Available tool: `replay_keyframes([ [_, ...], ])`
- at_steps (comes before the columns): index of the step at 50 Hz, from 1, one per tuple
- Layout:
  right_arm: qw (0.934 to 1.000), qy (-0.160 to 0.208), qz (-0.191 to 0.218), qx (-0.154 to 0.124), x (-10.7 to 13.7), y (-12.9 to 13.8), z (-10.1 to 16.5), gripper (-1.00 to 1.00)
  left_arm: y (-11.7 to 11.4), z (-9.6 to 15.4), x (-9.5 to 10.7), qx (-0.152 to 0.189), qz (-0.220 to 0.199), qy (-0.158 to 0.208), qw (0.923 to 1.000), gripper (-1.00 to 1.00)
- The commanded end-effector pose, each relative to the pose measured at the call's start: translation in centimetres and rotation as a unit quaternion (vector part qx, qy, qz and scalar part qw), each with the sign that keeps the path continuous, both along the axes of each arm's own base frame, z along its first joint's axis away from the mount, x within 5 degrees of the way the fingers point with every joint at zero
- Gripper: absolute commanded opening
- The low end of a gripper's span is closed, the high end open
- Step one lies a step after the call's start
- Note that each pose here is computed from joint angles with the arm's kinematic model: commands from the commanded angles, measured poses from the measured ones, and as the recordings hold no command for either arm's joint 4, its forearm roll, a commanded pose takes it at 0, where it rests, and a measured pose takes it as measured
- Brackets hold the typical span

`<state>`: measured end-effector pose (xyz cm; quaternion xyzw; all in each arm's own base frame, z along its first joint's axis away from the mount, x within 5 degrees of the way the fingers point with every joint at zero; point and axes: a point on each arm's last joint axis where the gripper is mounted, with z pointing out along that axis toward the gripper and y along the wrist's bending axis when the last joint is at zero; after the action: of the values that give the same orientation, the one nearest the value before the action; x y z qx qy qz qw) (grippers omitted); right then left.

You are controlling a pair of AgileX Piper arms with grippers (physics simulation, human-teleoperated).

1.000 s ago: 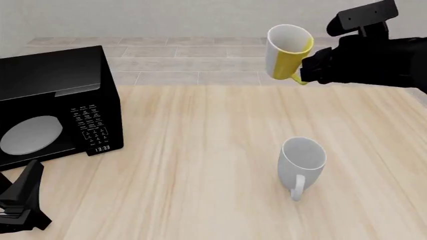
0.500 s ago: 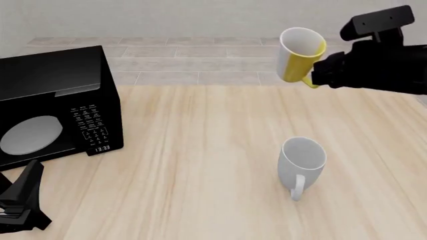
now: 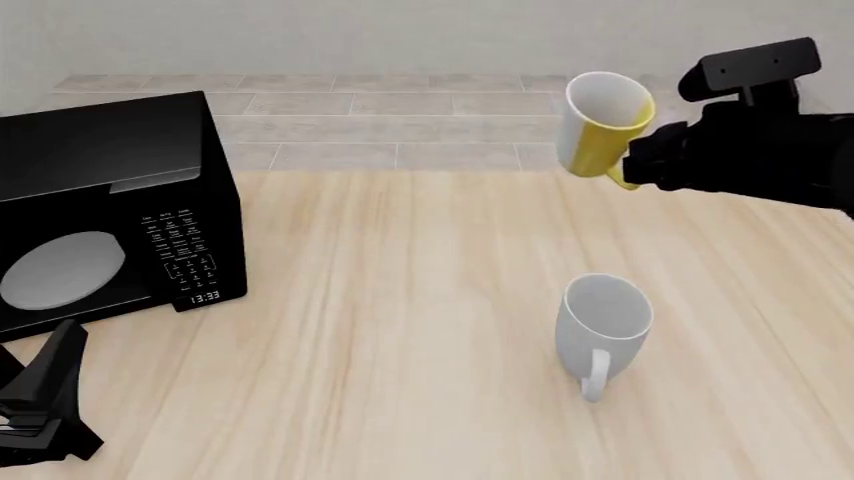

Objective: Put the yellow and white mug to the front of the white mug.

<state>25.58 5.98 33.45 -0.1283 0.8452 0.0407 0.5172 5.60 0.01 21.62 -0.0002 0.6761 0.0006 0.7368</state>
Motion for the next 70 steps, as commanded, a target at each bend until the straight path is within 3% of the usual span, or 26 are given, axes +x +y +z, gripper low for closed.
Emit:
replay_keyframes([
  [1, 0.9999, 0.005, -0.007, 0.009, 0.5, 0.0, -1.5, -1.00, 0.0, 0.0, 0.0, 0.001, 0.000, 0.000, 1.0000, 1.00],
  [42, 0.9989, 0.035, -0.029, 0.013, 0.7, -0.8, -6.5, -1.00, 0.0, 0.0, 0.0, 0.001, 0.000, 0.000, 1.0000, 1.00],
  [70, 0.9981, 0.048, -0.038, 0.009, 1.7, -1.2, -8.4, -1.00, 0.0, 0.0, 0.0, 0.001, 0.000, 0.000, 1.0000, 1.00],
])
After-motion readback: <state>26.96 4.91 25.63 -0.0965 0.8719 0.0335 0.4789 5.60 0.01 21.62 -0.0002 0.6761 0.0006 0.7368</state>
